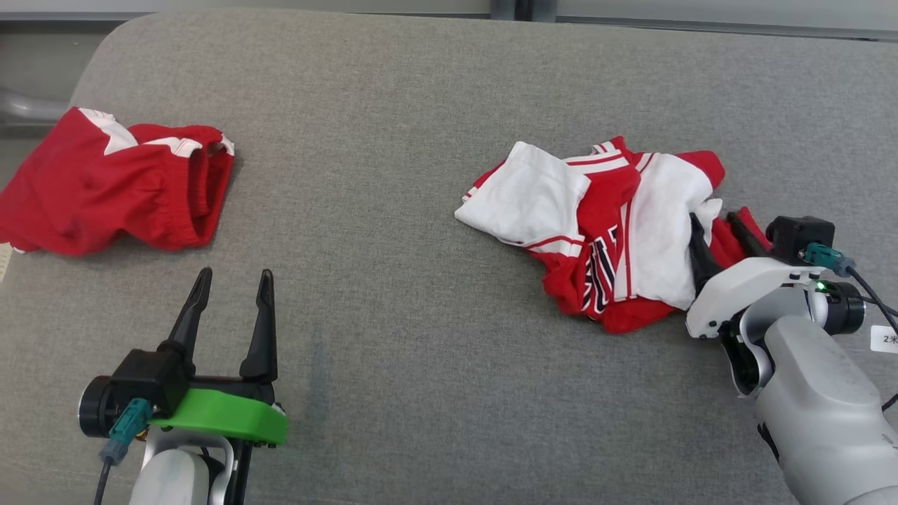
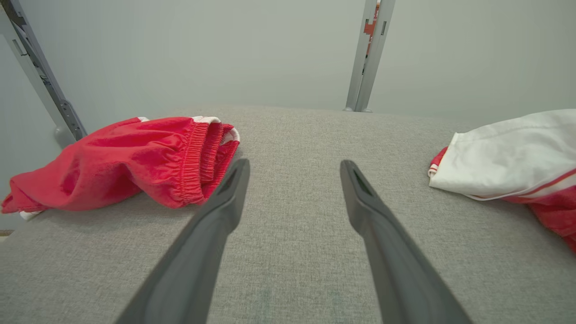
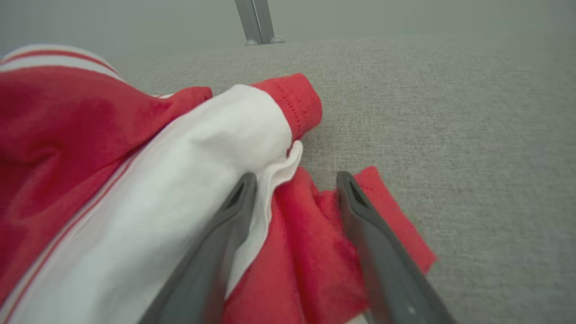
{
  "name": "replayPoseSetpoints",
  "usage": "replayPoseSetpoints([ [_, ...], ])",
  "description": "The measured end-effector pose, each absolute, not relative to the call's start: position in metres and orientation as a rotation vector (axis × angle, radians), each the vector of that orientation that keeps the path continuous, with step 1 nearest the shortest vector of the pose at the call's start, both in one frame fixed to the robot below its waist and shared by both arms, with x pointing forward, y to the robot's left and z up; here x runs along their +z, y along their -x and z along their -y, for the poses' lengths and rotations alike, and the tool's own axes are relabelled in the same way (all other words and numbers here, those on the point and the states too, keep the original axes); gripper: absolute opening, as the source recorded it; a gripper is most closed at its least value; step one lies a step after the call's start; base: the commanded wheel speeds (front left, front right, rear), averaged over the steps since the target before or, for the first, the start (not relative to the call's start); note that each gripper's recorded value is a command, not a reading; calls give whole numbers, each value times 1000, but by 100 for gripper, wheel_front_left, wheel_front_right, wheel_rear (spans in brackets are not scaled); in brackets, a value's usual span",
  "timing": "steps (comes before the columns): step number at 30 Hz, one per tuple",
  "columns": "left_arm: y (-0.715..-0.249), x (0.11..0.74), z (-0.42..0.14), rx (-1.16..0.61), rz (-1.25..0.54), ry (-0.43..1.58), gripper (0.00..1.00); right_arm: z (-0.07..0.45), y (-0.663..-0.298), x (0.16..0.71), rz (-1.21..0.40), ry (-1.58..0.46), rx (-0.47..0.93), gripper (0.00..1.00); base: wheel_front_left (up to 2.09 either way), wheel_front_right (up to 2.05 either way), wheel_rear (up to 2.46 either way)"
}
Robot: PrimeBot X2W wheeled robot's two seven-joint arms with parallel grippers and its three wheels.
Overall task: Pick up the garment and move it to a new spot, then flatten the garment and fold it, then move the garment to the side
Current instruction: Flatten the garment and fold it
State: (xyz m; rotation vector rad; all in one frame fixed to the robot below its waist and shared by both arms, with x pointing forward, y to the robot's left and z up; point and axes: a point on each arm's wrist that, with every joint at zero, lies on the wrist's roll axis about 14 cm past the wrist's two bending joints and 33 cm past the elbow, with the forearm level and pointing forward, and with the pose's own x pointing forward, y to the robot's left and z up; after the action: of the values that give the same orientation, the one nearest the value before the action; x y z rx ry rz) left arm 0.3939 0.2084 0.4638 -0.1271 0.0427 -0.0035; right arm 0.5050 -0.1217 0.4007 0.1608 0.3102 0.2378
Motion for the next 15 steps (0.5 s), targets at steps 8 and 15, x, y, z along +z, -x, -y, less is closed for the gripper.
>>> replayPoseSetpoints([
  [8,-392,463,-211,7,-45,130,100,115,-514,420,-252,-146,283,0,0,0,0],
  [15,-389,476,-207,-2,-9,140,100,82,-514,491,-39,-143,394,0,0,0,0],
])
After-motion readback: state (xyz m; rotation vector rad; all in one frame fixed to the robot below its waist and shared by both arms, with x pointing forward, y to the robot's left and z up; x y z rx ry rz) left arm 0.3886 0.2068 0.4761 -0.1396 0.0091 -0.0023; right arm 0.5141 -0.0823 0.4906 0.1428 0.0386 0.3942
